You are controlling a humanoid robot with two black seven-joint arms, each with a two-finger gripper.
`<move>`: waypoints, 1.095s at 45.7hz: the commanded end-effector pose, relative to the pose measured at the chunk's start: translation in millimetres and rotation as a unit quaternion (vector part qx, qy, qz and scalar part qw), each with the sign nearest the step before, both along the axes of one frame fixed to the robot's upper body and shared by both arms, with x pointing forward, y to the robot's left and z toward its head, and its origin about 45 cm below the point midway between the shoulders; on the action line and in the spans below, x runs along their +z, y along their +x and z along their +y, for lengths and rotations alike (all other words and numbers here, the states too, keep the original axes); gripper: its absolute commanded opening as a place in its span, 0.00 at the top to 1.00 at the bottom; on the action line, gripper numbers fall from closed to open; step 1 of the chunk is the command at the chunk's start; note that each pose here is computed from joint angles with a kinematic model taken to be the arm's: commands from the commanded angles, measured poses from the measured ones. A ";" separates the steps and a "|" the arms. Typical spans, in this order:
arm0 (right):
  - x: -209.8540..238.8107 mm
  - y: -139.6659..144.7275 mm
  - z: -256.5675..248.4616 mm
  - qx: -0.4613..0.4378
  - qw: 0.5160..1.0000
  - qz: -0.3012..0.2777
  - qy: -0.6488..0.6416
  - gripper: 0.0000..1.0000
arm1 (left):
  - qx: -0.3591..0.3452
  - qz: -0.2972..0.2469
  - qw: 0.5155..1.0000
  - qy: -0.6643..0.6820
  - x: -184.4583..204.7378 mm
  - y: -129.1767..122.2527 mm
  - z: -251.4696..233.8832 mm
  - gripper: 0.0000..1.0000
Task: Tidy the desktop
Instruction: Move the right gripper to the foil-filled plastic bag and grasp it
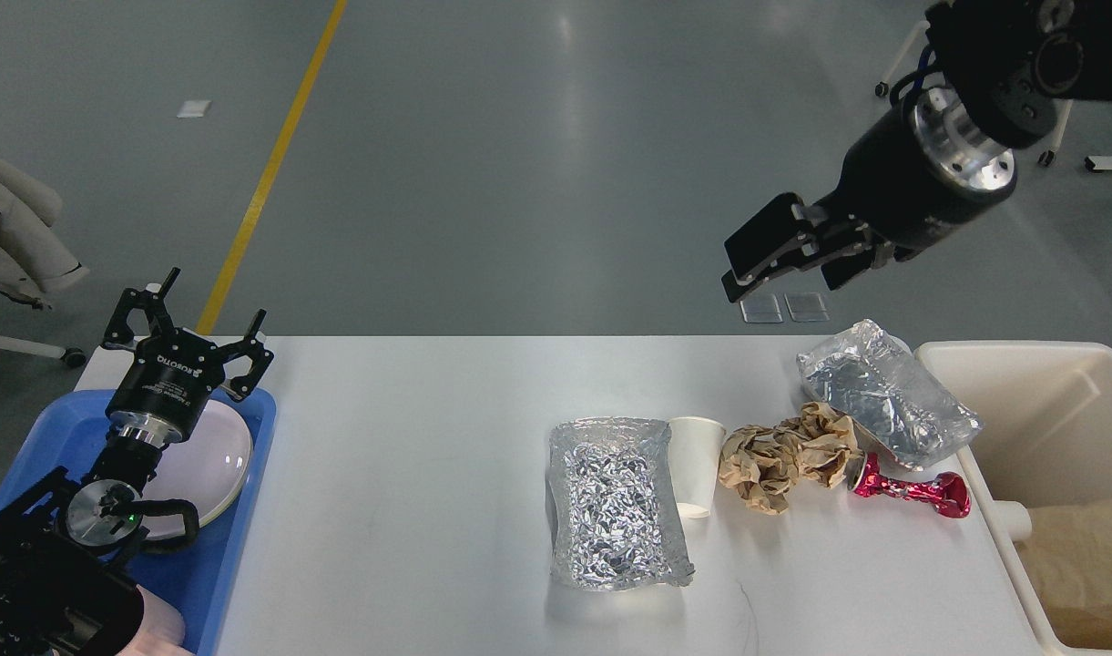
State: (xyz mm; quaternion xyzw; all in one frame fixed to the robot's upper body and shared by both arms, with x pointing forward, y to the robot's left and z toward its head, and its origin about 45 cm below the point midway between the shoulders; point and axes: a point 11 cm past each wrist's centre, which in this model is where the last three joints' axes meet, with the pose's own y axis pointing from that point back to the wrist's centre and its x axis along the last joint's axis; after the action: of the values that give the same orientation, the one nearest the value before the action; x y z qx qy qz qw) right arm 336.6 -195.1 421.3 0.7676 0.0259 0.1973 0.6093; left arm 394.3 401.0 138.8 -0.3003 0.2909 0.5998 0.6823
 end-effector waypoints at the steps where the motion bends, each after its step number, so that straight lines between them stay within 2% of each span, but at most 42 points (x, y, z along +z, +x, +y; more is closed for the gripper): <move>1: -9.6 -29.6 14.9 0.023 0.999 0.039 0.021 0.00 | 0.000 0.000 1.000 0.000 0.0 0.1 0.1 0.00; 9: -56.3 -13.2 -0.4 -0.003 0.999 0.032 0.020 0.00 | 0.000 0.000 1.000 0.000 0.0 0.0 0.0 0.00; 19: -166.3 5.6 -17.4 -0.131 0.990 0.030 0.034 0.00 | 0.000 0.000 1.000 -0.001 0.0 0.1 -0.6 0.00; 24: -223.7 4.8 -13.8 -0.150 0.987 0.041 0.035 0.00 | 0.000 0.000 1.000 -0.001 -0.2 0.1 -0.7 0.00; 28: -258.4 7.0 -11.7 -0.151 0.988 0.021 0.038 0.00 | -0.001 0.000 1.000 0.000 -0.2 0.1 -0.9 0.00; 39: -306.1 -2.5 4.8 -0.150 0.987 0.020 0.055 0.00 | -0.001 0.000 1.000 0.000 -0.2 0.1 -0.9 0.00; 50: -333.5 -10.1 16.9 -0.167 0.983 0.015 0.077 0.00 | -0.001 0.000 1.000 0.000 -0.2 0.1 -0.9 0.00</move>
State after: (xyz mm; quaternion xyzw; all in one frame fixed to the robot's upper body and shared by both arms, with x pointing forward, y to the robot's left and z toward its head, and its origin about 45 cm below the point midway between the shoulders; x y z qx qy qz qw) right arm 328.4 -183.6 99.6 0.8042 -0.0967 0.0860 0.5801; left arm 394.4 400.1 138.6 -0.3006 0.2913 0.5989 0.6827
